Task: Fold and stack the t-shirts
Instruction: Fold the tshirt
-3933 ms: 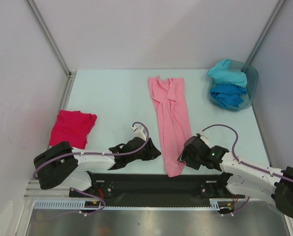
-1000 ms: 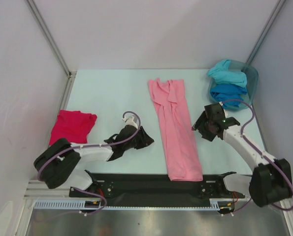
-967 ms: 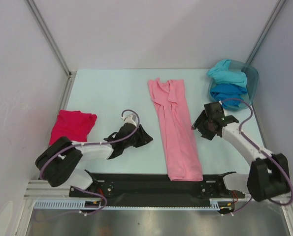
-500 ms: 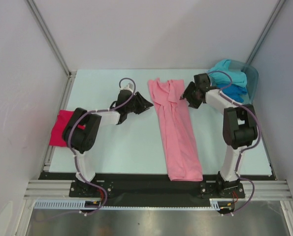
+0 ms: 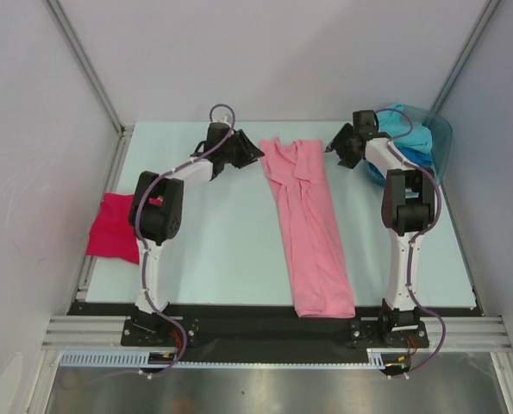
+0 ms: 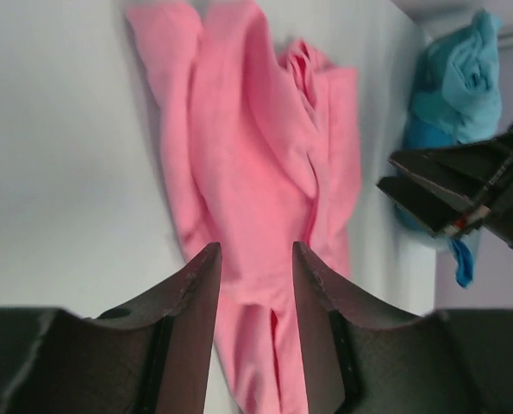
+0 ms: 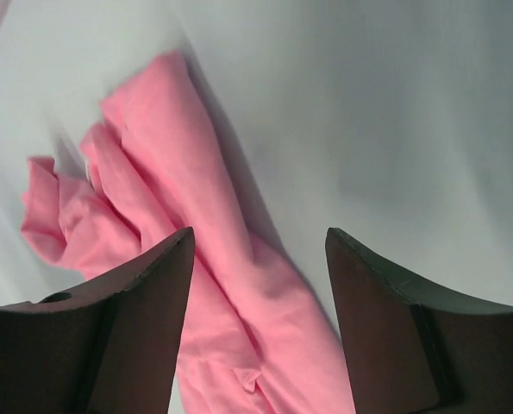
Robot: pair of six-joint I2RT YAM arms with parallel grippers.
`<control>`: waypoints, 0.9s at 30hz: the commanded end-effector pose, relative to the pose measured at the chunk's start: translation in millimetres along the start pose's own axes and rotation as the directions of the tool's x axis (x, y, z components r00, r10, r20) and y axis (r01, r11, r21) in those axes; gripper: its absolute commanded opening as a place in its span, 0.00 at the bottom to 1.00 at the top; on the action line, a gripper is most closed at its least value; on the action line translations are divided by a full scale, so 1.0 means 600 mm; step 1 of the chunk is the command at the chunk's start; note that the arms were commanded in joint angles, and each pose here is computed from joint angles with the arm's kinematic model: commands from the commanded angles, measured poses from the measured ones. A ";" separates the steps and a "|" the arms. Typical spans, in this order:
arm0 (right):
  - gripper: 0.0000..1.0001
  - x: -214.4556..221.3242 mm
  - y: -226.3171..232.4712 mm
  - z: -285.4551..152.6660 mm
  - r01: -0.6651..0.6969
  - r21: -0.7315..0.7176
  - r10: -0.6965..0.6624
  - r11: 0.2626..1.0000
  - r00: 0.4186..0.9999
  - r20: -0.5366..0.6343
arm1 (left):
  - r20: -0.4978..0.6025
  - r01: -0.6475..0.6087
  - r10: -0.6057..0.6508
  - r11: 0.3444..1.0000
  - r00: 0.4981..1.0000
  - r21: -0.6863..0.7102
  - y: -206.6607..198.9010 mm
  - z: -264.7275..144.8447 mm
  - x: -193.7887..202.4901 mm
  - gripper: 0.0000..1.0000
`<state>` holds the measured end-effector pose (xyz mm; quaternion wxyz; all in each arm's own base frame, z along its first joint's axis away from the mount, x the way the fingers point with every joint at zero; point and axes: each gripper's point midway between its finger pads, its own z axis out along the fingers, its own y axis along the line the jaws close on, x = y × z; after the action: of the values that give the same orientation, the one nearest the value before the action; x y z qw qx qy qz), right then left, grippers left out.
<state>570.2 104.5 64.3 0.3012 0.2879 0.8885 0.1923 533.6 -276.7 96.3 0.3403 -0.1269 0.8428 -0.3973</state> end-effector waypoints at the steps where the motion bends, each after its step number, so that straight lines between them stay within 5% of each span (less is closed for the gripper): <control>1: 0.68 -0.054 0.008 -0.012 0.008 -0.029 -0.007 1.000 0.999 0.040 | -0.045 -0.069 0.063 0.990 0.997 -0.127 0.049 -0.003 -0.022 0.44; 8: 0.67 -0.065 0.029 -0.020 -0.008 -0.094 0.012 0.996 0.999 0.045 | -0.113 -0.102 0.074 0.958 0.991 -0.267 0.105 0.010 -0.008 0.44; 27: 0.66 -0.072 0.020 -0.072 -0.037 -0.143 0.047 0.989 0.997 0.065 | -0.198 -0.112 0.091 0.988 0.976 -0.102 0.036 0.111 0.039 0.48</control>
<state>568.1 82.9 77.1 0.3048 0.2991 0.8748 0.2288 562.3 -297.0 35.2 0.2762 -0.0728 0.9019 -0.3241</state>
